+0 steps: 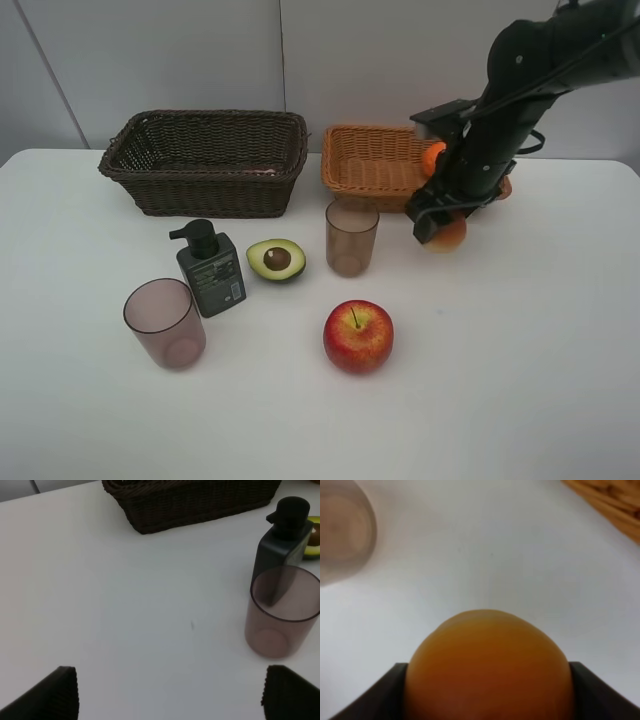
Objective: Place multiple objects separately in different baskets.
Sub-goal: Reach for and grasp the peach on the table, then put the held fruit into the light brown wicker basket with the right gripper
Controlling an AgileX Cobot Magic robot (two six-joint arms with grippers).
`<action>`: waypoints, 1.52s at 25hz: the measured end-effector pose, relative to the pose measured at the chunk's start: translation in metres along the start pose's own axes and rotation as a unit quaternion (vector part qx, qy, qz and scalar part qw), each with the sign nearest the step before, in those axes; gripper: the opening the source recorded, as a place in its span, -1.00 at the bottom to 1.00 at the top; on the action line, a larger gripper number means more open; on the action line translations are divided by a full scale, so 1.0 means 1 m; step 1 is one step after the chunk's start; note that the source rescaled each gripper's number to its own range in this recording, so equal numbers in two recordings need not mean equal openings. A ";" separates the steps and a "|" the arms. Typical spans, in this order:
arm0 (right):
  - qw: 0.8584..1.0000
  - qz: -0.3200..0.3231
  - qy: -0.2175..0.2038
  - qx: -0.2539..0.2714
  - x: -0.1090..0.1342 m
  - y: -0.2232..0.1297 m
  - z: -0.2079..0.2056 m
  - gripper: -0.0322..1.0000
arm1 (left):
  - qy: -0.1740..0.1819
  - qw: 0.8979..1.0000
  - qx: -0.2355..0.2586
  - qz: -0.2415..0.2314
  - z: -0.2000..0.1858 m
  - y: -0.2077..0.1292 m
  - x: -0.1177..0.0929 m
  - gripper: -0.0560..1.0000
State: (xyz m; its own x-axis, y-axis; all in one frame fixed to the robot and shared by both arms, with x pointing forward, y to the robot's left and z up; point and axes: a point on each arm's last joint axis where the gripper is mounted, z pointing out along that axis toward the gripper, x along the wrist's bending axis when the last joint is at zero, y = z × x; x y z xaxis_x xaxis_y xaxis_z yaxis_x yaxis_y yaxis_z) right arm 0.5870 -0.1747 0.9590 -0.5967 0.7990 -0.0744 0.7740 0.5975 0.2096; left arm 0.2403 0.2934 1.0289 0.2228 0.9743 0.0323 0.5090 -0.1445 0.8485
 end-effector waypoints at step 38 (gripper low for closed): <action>0.952 0.044 -0.083 -0.292 -0.049 0.099 0.012 -0.06 | 0.000 1.000 0.000 0.000 0.000 0.000 0.000 0.95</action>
State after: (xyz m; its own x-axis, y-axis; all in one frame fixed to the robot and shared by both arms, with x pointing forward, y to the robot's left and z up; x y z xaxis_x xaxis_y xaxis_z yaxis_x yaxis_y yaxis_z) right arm 0.6961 -0.1539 0.9718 -0.4566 0.8724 -0.1746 0.5405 0.4279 0.7244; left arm 0.2403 0.2934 1.0289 0.2228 0.9743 0.0323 0.5090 -0.1445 0.8485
